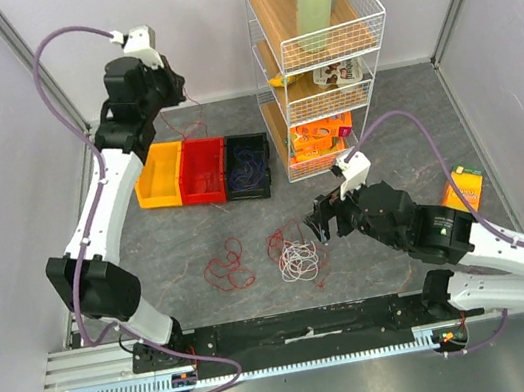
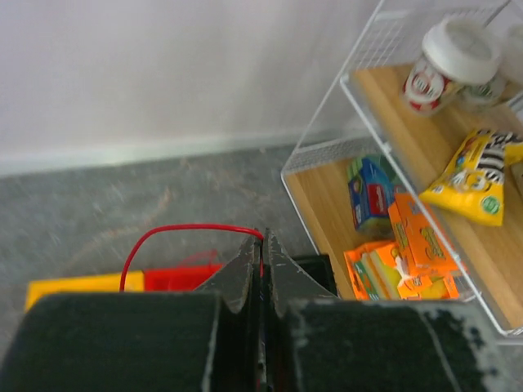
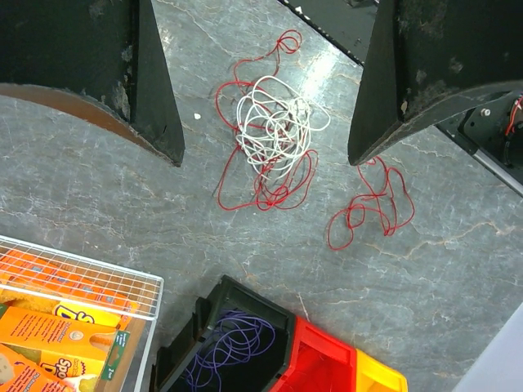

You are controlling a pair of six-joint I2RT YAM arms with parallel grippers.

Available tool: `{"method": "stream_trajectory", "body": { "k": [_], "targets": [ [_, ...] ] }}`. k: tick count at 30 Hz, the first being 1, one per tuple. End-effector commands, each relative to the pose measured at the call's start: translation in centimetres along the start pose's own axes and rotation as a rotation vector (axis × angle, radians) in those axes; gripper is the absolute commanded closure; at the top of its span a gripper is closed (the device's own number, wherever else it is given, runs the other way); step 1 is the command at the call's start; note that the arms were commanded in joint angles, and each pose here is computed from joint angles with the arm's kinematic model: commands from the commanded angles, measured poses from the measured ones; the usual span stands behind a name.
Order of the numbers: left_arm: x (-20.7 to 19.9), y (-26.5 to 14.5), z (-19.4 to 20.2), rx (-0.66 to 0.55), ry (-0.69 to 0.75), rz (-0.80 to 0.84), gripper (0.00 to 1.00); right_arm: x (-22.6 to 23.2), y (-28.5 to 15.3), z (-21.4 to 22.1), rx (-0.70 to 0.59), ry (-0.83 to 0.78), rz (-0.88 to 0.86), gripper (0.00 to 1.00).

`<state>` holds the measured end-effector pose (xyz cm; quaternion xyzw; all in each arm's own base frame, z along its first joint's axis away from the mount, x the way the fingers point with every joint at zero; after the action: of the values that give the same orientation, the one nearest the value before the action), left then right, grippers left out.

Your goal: Untangle the cables

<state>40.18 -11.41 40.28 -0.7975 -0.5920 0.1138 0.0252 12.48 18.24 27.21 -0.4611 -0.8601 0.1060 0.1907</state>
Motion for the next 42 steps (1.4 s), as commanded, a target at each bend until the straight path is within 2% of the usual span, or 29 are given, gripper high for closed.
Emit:
{"method": "stream_trajectory", "body": {
  "k": [1,5,16,24,28,31,35,39,40,42],
  "targets": [
    [-0.5,-0.9,0.9,-0.04,-0.144,0.01,0.98,0.1,-0.7,-0.7,-0.058,0.044,-0.031,0.12],
    [1.0,0.2,4.4,0.003,-0.218,-0.1,0.98,0.0,-0.7,-0.2,-0.05,0.052,-0.031,0.11],
    [4.8,3.5,13.4,0.205,-0.511,-0.215,0.98,-0.2,-0.6,0.4,-0.041,0.067,-0.024,0.12],
    [4.8,6.6,18.3,0.356,-0.569,-0.236,0.98,0.0,-0.1,0.7,-0.024,0.066,-0.027,0.12],
    [4.4,7.5,20.1,0.369,-0.523,-0.308,0.98,-0.1,-0.1,0.9,-0.025,0.073,-0.021,0.11],
    [4.5,8.4,21.2,0.443,-0.519,-0.32,0.95,0.0,-0.1,0.9,-0.017,0.073,-0.027,0.12],
    [3.8,7.7,20.0,0.469,-0.493,-0.291,0.72,0.0,-0.1,1.0,-0.02,0.074,-0.029,0.11],
    [3.0,4.4,18.1,0.431,-0.482,-0.282,0.54,-0.1,0.3,1.5,0.001,0.06,-0.019,0.11],
    [2.8,3.3,17.4,0.421,-0.483,-0.272,0.46,-0.1,0.4,1.6,0.005,0.056,-0.022,0.11],
    [2.5,1.4,17.0,0.419,-0.485,-0.263,0.16,0.1,0.9,1.9,0.021,0.046,-0.021,0.11]
  ]
}}
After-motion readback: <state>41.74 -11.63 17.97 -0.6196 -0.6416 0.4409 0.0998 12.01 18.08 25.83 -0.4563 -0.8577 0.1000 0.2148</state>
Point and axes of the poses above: each gripper's point midway between its finger pads, its own y axis out along the fingers, its own x axis along the line the jaws close on, z = x × y, the point moved 9 cm from there along -y, back along the fingers, and after that the axes turned 1 degree about y, right-handed, at the moved point
